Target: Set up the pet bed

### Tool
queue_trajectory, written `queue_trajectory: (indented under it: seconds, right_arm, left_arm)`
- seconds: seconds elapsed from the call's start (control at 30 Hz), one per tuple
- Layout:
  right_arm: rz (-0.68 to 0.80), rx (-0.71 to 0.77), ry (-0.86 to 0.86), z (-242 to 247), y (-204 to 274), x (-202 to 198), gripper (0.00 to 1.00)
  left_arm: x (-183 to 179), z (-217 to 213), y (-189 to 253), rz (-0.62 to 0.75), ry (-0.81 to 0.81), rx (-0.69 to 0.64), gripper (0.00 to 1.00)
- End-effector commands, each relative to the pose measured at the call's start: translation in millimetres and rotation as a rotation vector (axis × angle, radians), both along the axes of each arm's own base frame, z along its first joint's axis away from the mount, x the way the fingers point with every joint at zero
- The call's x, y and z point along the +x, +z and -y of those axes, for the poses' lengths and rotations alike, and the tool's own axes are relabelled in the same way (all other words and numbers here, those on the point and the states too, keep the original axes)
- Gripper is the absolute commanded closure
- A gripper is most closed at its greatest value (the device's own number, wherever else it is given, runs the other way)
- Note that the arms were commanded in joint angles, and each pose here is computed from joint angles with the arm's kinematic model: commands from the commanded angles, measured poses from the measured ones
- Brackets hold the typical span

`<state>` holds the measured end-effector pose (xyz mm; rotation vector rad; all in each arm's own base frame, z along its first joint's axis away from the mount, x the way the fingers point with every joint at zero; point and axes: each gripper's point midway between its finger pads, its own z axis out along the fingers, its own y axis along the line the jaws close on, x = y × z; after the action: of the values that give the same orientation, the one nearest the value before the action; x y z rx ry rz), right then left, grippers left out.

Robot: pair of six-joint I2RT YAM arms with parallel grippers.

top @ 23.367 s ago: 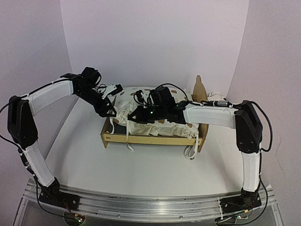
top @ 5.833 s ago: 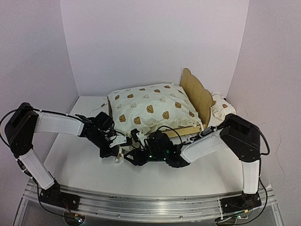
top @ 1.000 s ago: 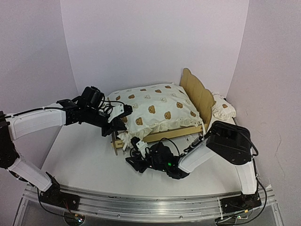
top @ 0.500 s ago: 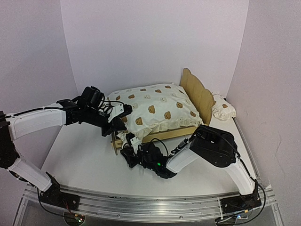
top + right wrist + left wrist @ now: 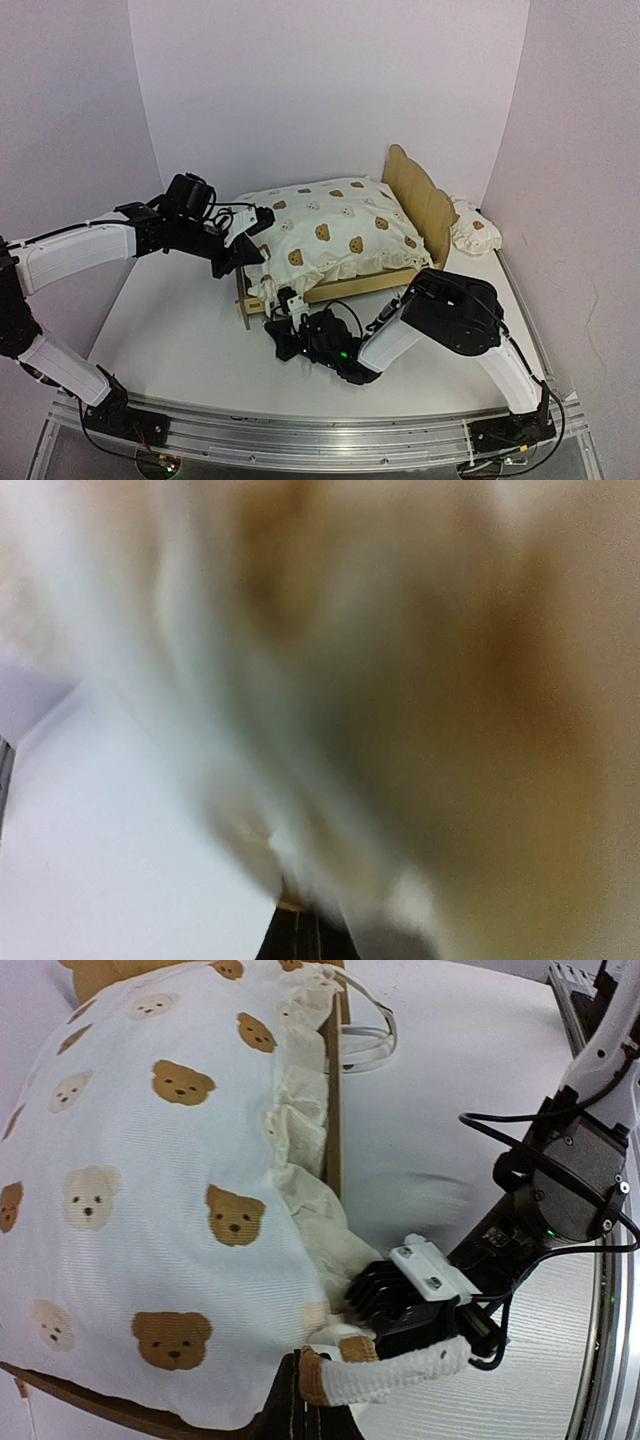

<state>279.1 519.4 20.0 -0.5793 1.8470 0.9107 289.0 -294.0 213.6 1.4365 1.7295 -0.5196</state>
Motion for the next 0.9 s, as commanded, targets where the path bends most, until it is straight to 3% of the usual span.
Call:
queue_trajectory:
  seconds: [0.0, 0.23, 0.47, 0.87]
  right_arm:
    - [-0.083, 0.019, -0.029, 24.1, 4.8, -10.6, 1.0]
    - [-0.131, -0.071, -0.082, 71.0, -7.2, -25.2, 1.0]
    - [-0.195, -0.206, -0.172, 130.1, -27.3, -39.0, 1.0]
    - [-0.327, -0.358, -0.231, 195.8, -59.0, -51.6, 1.0]
  left_arm:
    - [19.6, -4.8, 57.4, 0.082, 0.05, -0.07, 1.0]
    - [22.4, -17.3, 87.5, 0.088, 0.079, -0.092, 1.0]
    - [50.8, -56.6, 133.7, 0.22, 0.174, -0.112, 1.0]
    - [50.6, -80.4, 133.9, 0.256, 0.202, -0.089, 1.0]
